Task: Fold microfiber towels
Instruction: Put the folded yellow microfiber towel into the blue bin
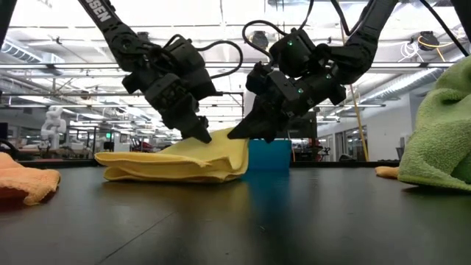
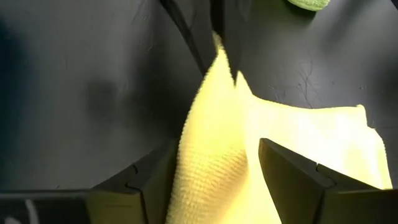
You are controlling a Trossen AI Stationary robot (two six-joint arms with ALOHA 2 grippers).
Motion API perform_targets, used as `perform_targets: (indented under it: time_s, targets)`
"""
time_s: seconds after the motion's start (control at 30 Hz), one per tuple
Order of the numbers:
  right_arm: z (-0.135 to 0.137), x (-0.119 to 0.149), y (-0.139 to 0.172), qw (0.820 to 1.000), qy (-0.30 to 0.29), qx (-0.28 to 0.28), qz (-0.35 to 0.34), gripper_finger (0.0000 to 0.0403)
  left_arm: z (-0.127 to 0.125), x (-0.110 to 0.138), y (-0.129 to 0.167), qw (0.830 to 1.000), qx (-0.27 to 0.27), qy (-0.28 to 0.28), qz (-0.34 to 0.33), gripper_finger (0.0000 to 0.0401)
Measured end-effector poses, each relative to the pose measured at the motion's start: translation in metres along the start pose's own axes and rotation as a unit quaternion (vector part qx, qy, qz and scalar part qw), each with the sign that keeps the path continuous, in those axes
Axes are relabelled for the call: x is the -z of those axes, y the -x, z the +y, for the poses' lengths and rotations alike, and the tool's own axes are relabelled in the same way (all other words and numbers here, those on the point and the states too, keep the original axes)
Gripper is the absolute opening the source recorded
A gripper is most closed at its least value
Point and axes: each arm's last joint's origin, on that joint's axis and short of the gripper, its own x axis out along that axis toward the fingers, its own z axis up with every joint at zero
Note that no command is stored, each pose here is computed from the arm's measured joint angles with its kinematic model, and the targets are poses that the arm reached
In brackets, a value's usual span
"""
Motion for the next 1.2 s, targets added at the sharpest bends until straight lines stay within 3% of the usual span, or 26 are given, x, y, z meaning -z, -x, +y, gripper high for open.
perform_targets:
  time_s: [0.2, 0.5, 0.77, 1.07, 1.2]
  targets:
    - [0.0, 0.0, 0.0, 1.0, 0.0, 0.0, 0.0, 0.0, -0.0004, -0.0008, -0.0001, 1.0, 0.002, -0.01, -0.004, 0.0164]
    - [0.0002, -0.0021, 0.0, 1.0, 0.003, -0.001, -0.01, 0.0002, 0.0005, -0.0015, -0.0002, 0.999, -0.015, -0.034, -0.004, 0.0014]
    - [-0.0012, -0.0026, 0.0005, 1.0, -0.016, 0.0, -0.012, 0.0039, 0.0017, -0.0042, 0.0003, 0.999, -0.023, -0.031, -0.016, 0.0006]
    - [-0.0016, 0.0008, 0.0005, 0.999, -0.047, 0.003, 0.004, 0.0182, 0.0021, -0.0062, 0.0006, 0.999, -0.026, -0.031, -0.026, 0.0003]
    - [-0.0027, 0.0038, 0.0008, 0.998, -0.063, 0.007, 0.019, 0.0227, 0.001, -0.0082, 0.0042, 0.999, -0.031, -0.031, -0.028, 0.0003]
